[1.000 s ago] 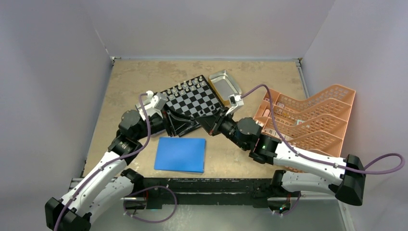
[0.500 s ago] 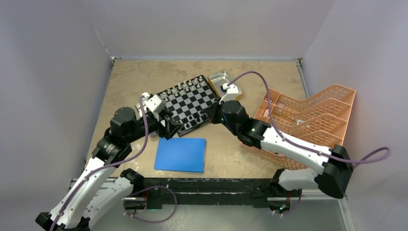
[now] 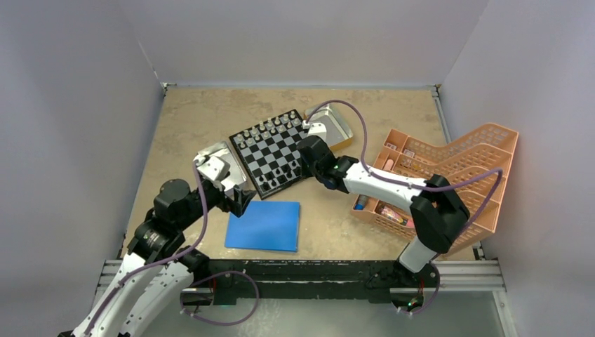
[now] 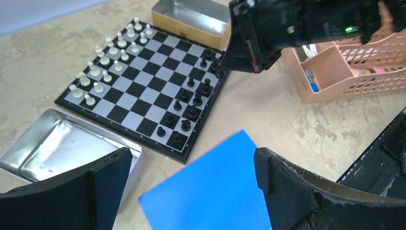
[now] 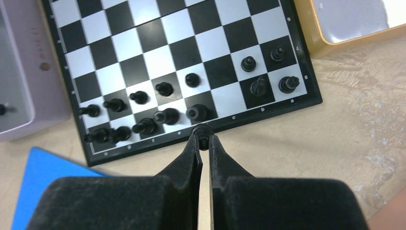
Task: Set up the chess pieces on the board
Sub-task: Place the chess piece on the chessboard.
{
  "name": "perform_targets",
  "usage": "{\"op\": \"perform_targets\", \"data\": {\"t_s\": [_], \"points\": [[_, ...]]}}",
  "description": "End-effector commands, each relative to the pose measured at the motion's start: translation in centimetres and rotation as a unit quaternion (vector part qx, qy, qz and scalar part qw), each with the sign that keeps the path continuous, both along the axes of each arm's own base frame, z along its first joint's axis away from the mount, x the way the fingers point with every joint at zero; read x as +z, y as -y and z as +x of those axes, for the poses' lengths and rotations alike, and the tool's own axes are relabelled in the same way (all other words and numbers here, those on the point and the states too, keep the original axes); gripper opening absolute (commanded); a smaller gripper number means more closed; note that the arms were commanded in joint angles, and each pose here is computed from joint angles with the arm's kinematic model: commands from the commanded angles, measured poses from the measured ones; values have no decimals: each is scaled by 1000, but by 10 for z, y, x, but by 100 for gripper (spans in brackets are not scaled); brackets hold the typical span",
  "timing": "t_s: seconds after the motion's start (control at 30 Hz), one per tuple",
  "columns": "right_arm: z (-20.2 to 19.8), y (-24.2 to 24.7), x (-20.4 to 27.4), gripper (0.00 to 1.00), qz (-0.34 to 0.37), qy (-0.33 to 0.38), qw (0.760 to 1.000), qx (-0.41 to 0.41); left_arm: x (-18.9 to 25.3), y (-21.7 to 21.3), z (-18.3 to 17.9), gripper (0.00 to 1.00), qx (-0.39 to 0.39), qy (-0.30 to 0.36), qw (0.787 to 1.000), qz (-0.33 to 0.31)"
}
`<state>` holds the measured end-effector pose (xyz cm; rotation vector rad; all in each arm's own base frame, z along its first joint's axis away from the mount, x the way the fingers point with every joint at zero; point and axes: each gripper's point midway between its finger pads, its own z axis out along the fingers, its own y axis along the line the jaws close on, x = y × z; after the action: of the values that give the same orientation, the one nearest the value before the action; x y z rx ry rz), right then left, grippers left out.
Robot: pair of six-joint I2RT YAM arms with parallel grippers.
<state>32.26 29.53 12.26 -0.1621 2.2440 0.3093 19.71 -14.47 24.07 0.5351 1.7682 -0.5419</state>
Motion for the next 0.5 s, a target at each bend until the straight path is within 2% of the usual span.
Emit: {"op": "perform_targets", "data": {"t_s": [0.0,0.2,0.47], "points": [[25,5,11,2,-12,18,1000,-18,19,-6,0,100,15,37,999,-16],[41,14,5,2,-31,24,998,-39,16,-9,3,100,27,29,999,-8],[48,13,-17,4,-40,-6,999,-23,15,-14,6,100,44,29,999,-5]]}}
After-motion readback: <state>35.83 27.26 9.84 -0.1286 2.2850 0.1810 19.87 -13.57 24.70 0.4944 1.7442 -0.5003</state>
